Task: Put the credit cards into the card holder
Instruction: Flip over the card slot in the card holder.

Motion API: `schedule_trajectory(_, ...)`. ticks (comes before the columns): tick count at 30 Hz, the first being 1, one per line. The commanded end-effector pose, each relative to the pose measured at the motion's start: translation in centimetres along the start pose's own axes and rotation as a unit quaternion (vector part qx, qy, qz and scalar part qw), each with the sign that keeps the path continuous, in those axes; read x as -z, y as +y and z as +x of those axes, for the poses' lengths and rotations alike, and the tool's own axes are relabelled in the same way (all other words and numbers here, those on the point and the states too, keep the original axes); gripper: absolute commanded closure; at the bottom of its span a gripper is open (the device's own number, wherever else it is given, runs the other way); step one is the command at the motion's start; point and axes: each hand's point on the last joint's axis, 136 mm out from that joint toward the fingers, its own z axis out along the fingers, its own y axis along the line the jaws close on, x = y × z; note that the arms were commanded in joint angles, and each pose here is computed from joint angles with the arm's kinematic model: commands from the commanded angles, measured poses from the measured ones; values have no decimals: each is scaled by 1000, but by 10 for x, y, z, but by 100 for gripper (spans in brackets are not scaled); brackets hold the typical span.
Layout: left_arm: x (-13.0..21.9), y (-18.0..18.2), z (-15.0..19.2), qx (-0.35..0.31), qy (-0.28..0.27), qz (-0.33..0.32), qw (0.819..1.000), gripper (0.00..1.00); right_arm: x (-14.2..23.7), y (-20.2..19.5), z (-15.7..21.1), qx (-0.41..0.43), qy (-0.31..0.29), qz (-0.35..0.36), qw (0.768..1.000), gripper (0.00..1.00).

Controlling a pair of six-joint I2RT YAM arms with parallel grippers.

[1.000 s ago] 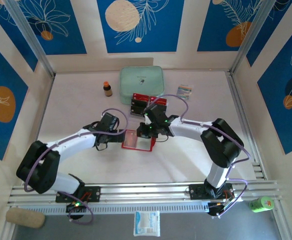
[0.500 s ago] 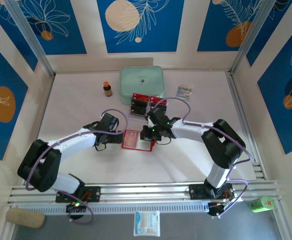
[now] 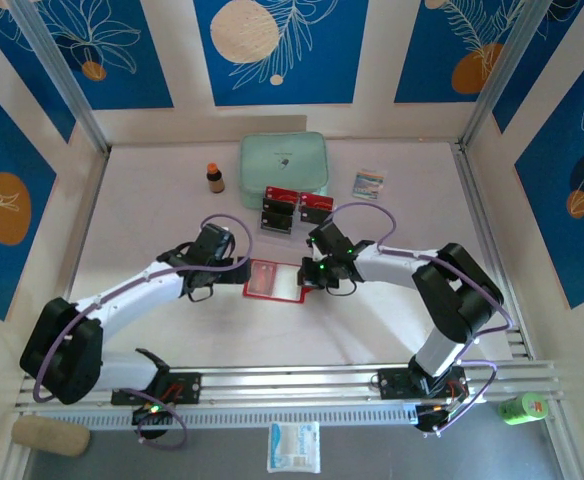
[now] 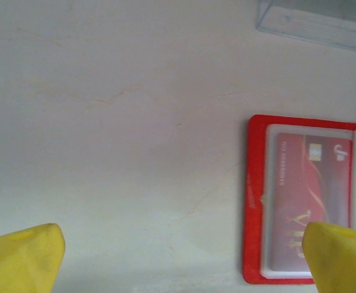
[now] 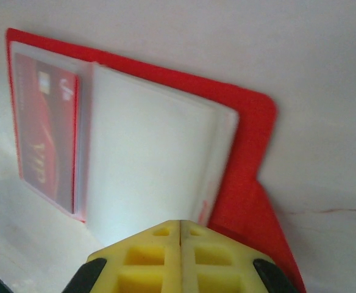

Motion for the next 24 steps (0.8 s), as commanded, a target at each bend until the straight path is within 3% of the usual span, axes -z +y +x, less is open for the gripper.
schedule_trajectory(1, 8, -12, -5, 3, -1, 16, 1000, 0, 6, -9, -2, 10, -2, 10, 1000, 100)
schedule_trajectory(16, -3, -64, -4, -33, 10, 51, 998, 0, 31, 12, -26, 16, -24, -6, 1000, 100)
schedule_trajectory(24, -19, -79, 8, -54, 25, 55, 997, 0, 23, 23, -31, 13, -15, 1, 1000, 100)
